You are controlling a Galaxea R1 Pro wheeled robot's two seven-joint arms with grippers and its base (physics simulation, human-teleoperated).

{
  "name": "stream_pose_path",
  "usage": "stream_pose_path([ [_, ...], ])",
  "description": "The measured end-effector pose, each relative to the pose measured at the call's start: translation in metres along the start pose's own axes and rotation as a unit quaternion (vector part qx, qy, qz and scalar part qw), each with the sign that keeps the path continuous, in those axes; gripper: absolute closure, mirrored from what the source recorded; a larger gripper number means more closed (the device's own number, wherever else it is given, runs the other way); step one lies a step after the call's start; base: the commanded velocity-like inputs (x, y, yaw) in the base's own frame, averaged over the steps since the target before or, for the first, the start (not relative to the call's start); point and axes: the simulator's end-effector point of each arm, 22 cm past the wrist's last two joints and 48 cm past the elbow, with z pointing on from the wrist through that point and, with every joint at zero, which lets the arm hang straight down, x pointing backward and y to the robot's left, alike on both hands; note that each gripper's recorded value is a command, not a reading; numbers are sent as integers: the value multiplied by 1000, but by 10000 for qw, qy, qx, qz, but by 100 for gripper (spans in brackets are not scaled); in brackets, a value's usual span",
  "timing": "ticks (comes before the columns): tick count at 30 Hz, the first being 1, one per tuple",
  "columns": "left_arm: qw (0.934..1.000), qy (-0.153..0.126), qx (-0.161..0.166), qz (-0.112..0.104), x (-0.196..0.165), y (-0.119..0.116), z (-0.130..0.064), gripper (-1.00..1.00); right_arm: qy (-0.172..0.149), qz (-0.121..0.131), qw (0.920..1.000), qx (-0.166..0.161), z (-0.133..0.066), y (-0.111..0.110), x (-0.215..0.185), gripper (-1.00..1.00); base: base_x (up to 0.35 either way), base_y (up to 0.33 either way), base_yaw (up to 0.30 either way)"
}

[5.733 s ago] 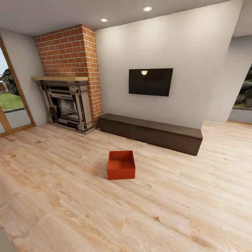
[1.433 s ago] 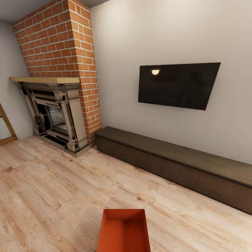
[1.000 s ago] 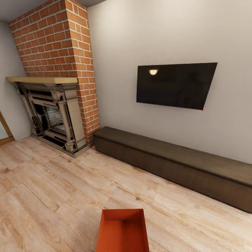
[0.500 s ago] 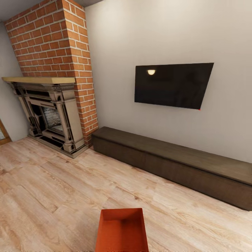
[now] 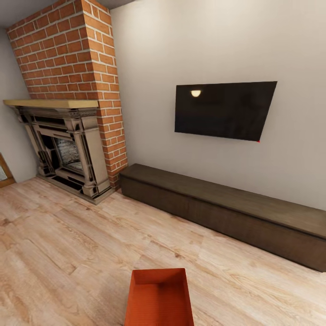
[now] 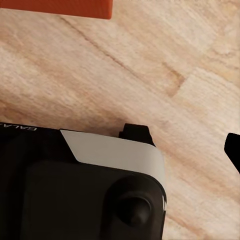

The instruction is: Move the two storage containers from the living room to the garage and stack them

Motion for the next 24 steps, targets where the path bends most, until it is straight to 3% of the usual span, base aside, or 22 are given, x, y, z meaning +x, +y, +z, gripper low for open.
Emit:
stream_pose_path([
  [10, 10000, -1, -1, 3, 0, 0, 0, -100, -14, 0, 10000, 3, 0, 0, -1, -100, 0, 0, 114],
  [24, 10000, -2, -2, 2, 0, 0, 0, -100, 9, 5, 10000, 2, 0, 0, 0, -100, 0, 0, 6],
])
